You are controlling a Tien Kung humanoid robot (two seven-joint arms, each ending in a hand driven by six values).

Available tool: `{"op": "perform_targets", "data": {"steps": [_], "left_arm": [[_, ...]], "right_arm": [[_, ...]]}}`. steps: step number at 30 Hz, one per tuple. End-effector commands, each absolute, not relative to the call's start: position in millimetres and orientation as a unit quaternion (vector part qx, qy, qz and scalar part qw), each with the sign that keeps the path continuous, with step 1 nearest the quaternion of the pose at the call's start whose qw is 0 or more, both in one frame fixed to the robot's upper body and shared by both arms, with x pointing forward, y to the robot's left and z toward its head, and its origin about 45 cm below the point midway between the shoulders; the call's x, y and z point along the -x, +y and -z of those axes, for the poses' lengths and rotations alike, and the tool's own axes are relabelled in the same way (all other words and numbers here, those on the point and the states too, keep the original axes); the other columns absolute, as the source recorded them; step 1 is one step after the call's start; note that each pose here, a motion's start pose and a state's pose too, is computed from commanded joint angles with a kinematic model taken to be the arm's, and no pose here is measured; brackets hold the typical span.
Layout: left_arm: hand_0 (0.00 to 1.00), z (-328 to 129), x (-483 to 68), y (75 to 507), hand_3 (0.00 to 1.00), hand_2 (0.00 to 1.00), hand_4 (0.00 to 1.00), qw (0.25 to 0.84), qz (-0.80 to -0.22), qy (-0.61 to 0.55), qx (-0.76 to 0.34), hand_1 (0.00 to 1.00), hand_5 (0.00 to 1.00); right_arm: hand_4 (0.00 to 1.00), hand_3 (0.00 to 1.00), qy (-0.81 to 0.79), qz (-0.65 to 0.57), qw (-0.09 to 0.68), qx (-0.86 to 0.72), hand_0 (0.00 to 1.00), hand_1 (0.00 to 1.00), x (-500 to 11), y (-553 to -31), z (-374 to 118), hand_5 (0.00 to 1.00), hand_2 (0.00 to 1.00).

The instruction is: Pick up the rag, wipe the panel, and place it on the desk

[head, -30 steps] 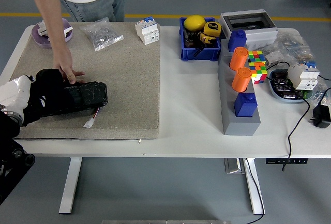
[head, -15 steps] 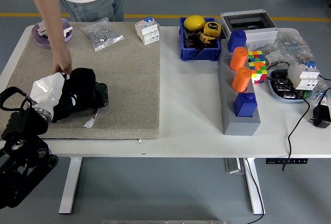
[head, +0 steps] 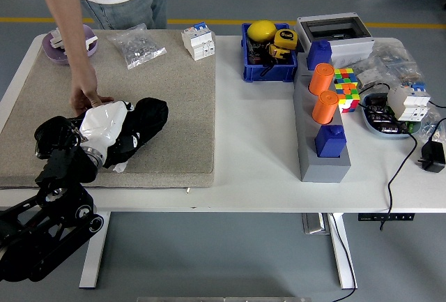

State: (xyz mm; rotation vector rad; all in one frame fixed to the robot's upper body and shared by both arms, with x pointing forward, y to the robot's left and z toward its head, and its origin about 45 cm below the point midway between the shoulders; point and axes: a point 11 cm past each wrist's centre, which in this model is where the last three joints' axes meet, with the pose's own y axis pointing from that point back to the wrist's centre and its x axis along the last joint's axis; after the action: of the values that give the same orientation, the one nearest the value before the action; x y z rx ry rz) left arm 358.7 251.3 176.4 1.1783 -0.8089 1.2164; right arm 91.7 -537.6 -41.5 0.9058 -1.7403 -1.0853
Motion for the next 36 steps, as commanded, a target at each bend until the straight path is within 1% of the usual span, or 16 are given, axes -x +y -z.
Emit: {"op": "perform_targets", "data": {"steps": [9, 17, 25, 36], "left_arm": [[0.243, -174.6, -359.6, 262.8, 0.461, 0.5, 0.133, 0.581, -0.533, -0.339, -0.513, 0.163, 0.002], [0.244, -167.4, -357.2, 297.4, 0.462, 0.5, 0.134, 0.552, -0.554, -0.318, -0.536, 0.163, 0.002], [0.243, -170.3, -352.8, 334.6, 0.463, 0.5, 0.141, 0.517, -0.573, -0.308, -0.556, 0.164, 0.002], [0.244, -172.6, -344.2, 371.3, 0.462, 0.499, 0.14, 0.48, -0.588, -0.296, -0.579, 0.164, 0.002]], "right_arm": [[0.998, 0.693, -0.699, 0.436, 0.435, -0.364, 0.791, 0.705, -92.2, -537.3, 41.6, 0.736, 0.712], [0.998, 0.694, -0.699, 0.435, 0.435, -0.363, 0.791, 0.705, -91.6, -538.2, 41.2, 0.735, 0.712], [0.998, 0.694, -0.7, 0.436, 0.435, -0.362, 0.791, 0.705, -90.3, -538.9, 41.1, 0.734, 0.712], [0.998, 0.694, -0.7, 0.435, 0.435, -0.361, 0.79, 0.706, -89.8, -539.7, 40.7, 0.734, 0.713]]}}
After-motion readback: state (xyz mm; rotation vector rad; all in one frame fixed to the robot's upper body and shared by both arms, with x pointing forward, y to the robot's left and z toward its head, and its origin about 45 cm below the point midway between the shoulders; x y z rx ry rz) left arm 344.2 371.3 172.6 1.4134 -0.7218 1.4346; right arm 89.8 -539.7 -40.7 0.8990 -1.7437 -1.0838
